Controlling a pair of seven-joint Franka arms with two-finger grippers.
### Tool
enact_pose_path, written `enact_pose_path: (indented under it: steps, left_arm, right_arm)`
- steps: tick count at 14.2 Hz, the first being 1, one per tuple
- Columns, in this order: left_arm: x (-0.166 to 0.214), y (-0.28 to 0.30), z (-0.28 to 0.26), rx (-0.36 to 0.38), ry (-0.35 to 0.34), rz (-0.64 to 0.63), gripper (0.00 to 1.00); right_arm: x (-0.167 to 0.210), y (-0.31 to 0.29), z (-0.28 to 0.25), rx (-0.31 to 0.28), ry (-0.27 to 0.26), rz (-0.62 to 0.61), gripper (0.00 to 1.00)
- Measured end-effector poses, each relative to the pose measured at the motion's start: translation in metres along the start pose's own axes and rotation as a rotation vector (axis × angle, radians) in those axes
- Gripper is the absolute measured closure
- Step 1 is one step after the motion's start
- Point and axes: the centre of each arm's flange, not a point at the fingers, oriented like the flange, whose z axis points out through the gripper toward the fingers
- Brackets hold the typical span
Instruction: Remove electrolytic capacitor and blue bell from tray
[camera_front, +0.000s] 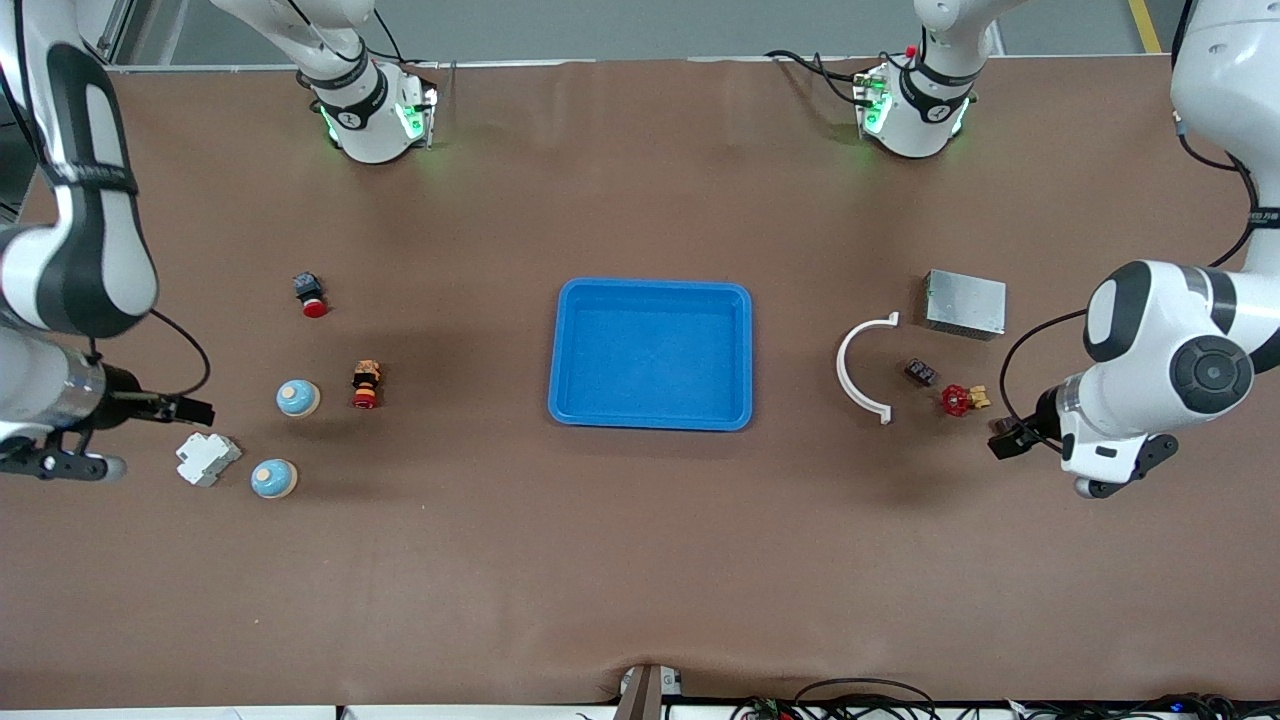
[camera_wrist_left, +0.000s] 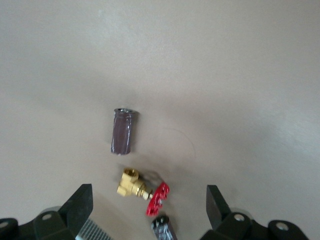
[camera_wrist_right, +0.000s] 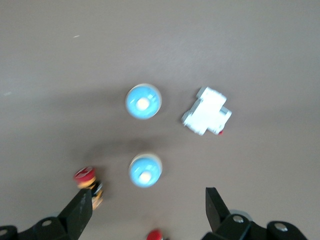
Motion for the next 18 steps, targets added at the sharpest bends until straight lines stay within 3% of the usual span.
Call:
enact_pose_path:
  steps: [3, 7, 12, 18]
  left_arm:
    - [-0.011, 0.006, -0.050, 0.007, -0.022, -0.006, 0.00]
    - [-0.030, 0.016, -0.112, 0.008, 0.011, 0.051, 0.00]
    - [-0.052, 0.016, -0.192, 0.039, -0.020, 0.189, 0.00]
    - [-0.083, 0.007, -0.261, 0.029, 0.013, 0.257, 0.00]
  right_arm:
    - [-0.023, -0.012, -0.042, 0.050, -0.002, 0.000, 0.00]
    - [-0.043, -0.038, -0.076, 0.048, 0.023, -0.023, 0.00]
    - [-0.057, -0.069, -0.096, 0.043, 0.050, -0.050, 0.00]
    - [-0.083, -0.062, -0.134, 0.041, 0.096, -0.041, 0.00]
